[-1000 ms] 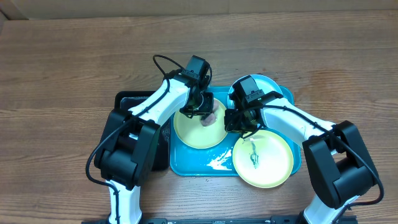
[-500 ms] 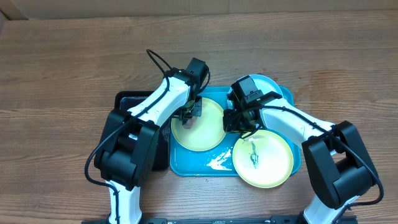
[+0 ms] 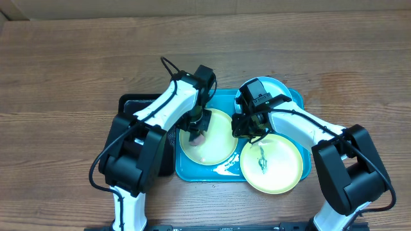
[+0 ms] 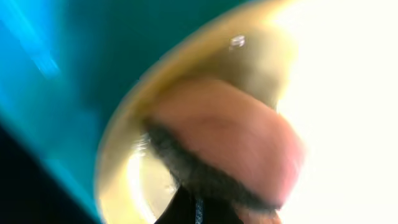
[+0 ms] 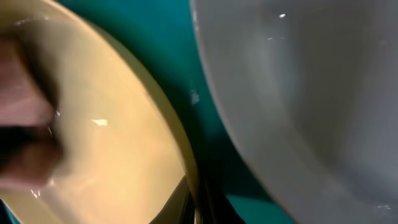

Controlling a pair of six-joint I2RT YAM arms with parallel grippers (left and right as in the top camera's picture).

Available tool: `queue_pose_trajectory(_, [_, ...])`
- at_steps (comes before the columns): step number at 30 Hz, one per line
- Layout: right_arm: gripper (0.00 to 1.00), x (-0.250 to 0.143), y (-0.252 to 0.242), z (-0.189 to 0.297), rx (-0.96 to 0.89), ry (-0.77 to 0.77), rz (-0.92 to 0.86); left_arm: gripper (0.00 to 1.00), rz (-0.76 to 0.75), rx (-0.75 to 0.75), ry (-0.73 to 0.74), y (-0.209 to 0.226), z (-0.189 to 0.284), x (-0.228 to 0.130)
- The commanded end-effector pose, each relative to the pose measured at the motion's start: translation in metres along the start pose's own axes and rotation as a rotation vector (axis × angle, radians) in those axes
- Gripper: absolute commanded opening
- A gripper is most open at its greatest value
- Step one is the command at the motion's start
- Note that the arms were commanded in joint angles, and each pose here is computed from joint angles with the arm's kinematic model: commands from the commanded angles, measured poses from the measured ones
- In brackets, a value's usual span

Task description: Clean dirty plates on tray and stack at the side

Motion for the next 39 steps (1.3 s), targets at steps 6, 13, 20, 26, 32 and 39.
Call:
queue_pose_trajectory(6, [0.07,-0.001,0.005,-0.001,0.018,-0.001,0.014,0.04,0.020,-0.127,0.069,-0.024,-0.008,-0.011])
queue_pose_trajectory(13, [0.04,0.000,0.005,-0.001,0.019,-0.005,0.015,0.04,0.088,-0.067,-0.196,-0.002,0.073,0.011])
queue_pose_trajectory(20, [0.04,0.001,0.005,0.000,0.020,-0.005,0.015,0.04,0.244,0.045,-0.363,0.036,0.148,-0.022])
queue_pose_trajectory(26, [0.04,0.005,0.011,0.012,0.016,0.004,0.047,0.04,0.310,0.178,-0.305,0.063,0.155,-0.056])
queue_pose_trajectory(32, [0.04,0.021,0.017,0.044,-0.039,-0.032,0.063,0.04,0.348,0.234,-0.317,0.073,0.155,-0.058])
queue_pose_trajectory(39, [0.04,0.043,0.009,0.082,-0.196,-0.088,0.066,0.04,0.350,0.223,-0.338,0.072,0.156,-0.053])
Point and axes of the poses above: each gripper's point midway between its finger pads, its own z axis back along the fingers, its own y axis along the line the jaws close on, x = y × z, the point moved 1 cm from there along z, back along the fingers, and after that the axes turned 6 degrees about z, right-handed, at the moved point
